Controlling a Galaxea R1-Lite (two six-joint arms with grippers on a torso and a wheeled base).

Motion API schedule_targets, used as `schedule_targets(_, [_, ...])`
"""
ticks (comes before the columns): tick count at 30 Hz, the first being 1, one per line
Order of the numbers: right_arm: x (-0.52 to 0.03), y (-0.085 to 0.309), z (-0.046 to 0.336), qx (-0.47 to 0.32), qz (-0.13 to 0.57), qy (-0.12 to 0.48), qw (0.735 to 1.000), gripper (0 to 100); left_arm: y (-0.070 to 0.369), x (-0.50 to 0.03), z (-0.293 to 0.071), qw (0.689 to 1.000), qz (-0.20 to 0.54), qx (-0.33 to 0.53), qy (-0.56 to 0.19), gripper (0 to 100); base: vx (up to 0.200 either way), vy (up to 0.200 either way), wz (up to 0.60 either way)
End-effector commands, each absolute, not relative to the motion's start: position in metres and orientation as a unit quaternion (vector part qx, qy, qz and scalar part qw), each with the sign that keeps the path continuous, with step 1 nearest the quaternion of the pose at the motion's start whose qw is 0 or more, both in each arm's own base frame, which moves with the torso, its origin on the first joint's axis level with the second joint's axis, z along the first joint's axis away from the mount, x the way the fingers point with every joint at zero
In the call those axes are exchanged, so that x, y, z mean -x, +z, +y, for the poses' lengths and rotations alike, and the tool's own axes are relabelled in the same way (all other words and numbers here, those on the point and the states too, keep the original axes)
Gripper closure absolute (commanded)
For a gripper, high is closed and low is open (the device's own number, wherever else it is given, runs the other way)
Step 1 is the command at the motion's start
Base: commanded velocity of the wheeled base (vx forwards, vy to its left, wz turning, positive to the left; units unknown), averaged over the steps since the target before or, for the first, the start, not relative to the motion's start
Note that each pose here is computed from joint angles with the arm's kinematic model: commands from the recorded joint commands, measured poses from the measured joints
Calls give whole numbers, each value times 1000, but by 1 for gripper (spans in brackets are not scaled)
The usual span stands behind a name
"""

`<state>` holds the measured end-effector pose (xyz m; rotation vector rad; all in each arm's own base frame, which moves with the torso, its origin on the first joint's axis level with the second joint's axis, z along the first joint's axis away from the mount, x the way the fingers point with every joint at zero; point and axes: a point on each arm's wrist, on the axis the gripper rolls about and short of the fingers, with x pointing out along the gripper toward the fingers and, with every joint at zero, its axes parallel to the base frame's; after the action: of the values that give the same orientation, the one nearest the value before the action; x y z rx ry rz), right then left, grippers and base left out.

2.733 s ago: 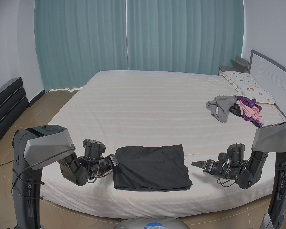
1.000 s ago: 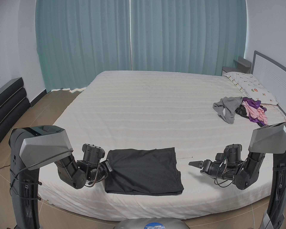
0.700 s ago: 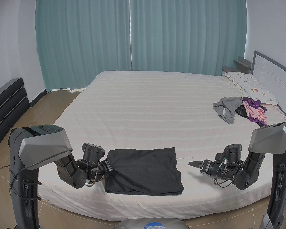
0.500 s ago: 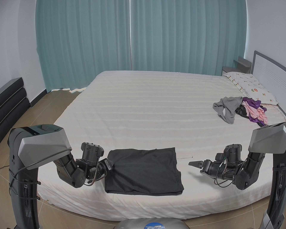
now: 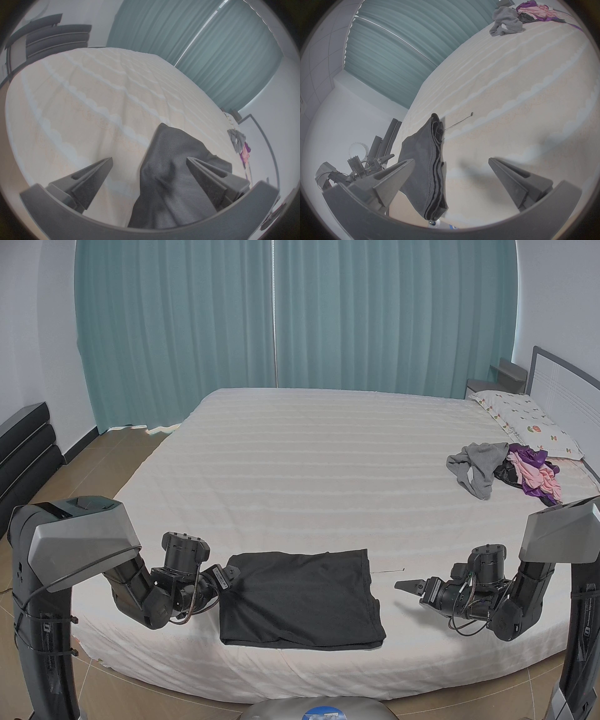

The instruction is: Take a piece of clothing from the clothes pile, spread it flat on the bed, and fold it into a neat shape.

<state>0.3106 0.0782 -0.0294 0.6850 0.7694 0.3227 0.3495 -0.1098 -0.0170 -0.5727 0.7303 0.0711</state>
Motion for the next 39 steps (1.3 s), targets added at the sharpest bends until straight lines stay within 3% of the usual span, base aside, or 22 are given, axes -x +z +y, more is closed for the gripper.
schedule_targets(1, [-305, -31, 80, -323, 367, 151, 859, 0, -6, -342, -104, 885, 349, 305, 37, 0, 0, 0, 0])
schedule_targets(7, [-300, -31, 97, -321, 360, 155, 862, 0, -9, -325, -101, 871, 353, 339, 43, 0, 0, 0, 0])
schedule_targets(15, [-285, -11, 102, -310, 300, 133, 892, 0, 22, -301, -88, 892, 268, 364, 12, 0, 0, 0, 0])
schedule_targets(27, [-188, 90, 61, -258, 143, 162, 942, 0, 119, -222, -65, 950, 115, 291, 13, 0, 0, 0, 0])
schedule_targets(32, [-164, 124, 47, -234, 61, 130, 961, 0, 142, -185, -49, 966, 65, 247, 34, 0, 0, 0, 0])
schedule_targets(39, [-113, 146, 31, -167, 21, 134, 977, 0, 161, -139, -33, 976, 27, 203, 78, 0, 0, 0, 0])
